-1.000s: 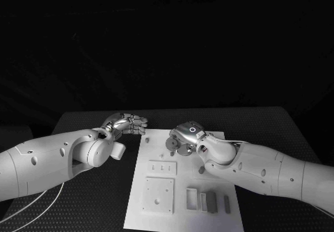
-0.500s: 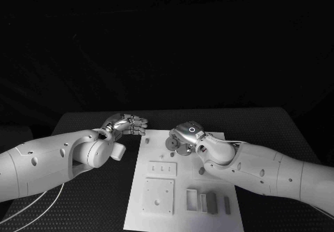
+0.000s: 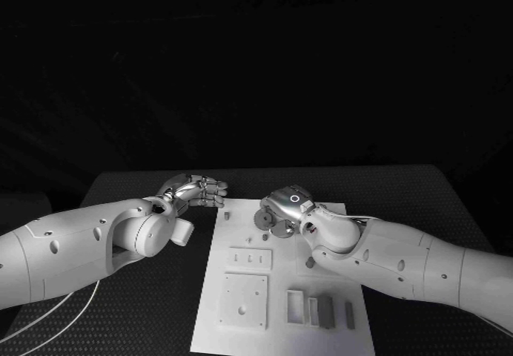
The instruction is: Assemble the parts on the task board
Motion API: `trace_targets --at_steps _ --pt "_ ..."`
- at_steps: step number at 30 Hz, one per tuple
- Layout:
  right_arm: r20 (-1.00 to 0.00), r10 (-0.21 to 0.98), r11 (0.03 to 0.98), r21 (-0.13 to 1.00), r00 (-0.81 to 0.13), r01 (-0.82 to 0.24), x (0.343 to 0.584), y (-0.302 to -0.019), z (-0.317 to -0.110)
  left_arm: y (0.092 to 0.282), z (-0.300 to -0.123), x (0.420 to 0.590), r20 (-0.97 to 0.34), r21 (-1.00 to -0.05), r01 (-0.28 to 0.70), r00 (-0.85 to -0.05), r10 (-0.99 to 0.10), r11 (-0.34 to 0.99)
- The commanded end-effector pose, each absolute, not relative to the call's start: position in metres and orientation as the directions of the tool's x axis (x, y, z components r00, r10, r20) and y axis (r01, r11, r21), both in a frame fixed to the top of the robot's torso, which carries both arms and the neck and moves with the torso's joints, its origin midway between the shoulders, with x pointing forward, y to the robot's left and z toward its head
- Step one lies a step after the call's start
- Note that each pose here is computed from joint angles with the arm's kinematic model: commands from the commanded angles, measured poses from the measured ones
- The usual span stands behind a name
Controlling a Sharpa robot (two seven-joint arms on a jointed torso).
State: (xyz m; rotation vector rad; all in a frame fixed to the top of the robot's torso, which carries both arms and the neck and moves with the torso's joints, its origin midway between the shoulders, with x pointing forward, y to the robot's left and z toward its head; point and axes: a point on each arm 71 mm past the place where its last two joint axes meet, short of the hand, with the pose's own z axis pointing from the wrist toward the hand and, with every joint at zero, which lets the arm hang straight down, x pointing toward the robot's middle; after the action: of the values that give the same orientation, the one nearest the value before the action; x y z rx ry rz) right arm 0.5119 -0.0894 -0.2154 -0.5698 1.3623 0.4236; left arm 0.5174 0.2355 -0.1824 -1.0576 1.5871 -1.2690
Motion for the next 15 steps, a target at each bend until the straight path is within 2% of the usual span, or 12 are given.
trace_targets --at_steps 1,15 --pt "-0.985 -0.071 0.788 -0.152 0.157 -0.597 0.5116 -0.0876 -0.2179 0.2327 -0.1810 0.5173 -0.089 -0.986 -0.108 -0.319 -0.944 0.130" --pt "-0.984 -0.083 0.788 -0.160 0.156 -0.594 0.5151 -0.0843 -0.2168 0.2318 -0.1812 0.5176 -0.089 -0.985 -0.110 -0.321 -0.943 0.130"
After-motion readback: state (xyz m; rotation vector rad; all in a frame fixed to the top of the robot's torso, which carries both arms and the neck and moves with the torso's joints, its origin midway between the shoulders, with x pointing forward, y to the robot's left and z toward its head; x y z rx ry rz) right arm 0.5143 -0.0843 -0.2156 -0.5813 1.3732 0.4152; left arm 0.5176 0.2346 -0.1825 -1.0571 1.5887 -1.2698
